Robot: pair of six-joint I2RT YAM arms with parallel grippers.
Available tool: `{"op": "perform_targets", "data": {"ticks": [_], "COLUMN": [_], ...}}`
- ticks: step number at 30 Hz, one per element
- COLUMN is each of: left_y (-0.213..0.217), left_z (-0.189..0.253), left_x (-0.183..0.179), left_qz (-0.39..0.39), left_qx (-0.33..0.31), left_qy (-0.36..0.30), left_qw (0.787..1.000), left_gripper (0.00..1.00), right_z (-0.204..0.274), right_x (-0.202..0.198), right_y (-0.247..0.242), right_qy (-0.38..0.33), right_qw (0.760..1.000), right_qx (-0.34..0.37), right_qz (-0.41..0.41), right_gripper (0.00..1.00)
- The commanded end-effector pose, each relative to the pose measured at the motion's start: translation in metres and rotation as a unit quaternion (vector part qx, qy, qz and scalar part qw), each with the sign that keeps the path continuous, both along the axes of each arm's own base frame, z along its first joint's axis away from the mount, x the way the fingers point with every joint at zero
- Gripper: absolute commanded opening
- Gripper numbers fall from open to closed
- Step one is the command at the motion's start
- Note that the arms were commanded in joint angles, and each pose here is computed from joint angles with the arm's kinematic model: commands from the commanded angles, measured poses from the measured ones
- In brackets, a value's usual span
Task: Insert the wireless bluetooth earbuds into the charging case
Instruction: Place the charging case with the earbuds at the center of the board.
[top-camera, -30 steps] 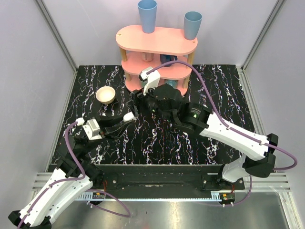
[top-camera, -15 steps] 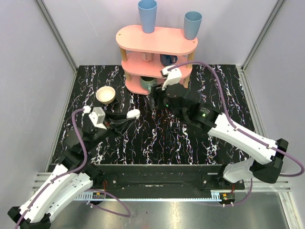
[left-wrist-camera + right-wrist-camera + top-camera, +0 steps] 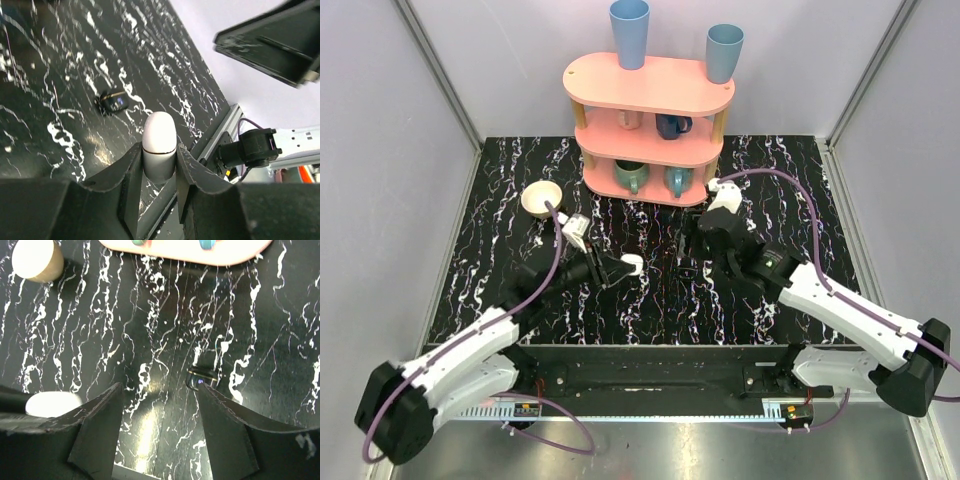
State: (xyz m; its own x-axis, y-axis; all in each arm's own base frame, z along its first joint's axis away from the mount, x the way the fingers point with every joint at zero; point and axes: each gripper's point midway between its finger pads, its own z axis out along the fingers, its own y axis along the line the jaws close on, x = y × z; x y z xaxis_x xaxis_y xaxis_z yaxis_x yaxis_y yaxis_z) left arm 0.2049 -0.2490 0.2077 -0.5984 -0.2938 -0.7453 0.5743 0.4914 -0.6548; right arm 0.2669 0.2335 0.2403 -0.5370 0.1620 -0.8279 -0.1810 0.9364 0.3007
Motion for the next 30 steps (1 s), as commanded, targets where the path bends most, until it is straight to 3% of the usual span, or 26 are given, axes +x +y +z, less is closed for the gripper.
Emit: {"op": "perform_targets", "data": {"ticks": [1,3,8,30], "left_y": [-0.017,-0.016,-0.041,-0.066], "left_z": [0.001,-0.014,-0.027,-0.104], "left_x": [0.012,0.024,0.038,0.068], "left_qz": [-0.002,0.032,0.009,0.03], "left_qx": [-0.055,-0.068,-0.115,-0.097], "left_qy": [0.041,0.073,0.104,0.193], "left_qw": [0.998,0.994,0.988,0.976], "left_gripper": [0.0,0.0,0.0,0.07], "right_z": [-0.004,-0.005,-0.004,-0.019], "right_x": [-0.01,-0.01,-0.009,-0.01], "right_y": [-0.004,-0.004,0.001,-0.005], "right_qy": [0.019,0.018,0.017,0.029], "right_qw": [0.999,0.999,0.999,0.999], "right_qx": [0.041,0.042,0.035,0.018], "right_qz": [-0.011,-0.009,0.006,0.007], "right_gripper": [0.68,0.69,0.69,0.7]}}
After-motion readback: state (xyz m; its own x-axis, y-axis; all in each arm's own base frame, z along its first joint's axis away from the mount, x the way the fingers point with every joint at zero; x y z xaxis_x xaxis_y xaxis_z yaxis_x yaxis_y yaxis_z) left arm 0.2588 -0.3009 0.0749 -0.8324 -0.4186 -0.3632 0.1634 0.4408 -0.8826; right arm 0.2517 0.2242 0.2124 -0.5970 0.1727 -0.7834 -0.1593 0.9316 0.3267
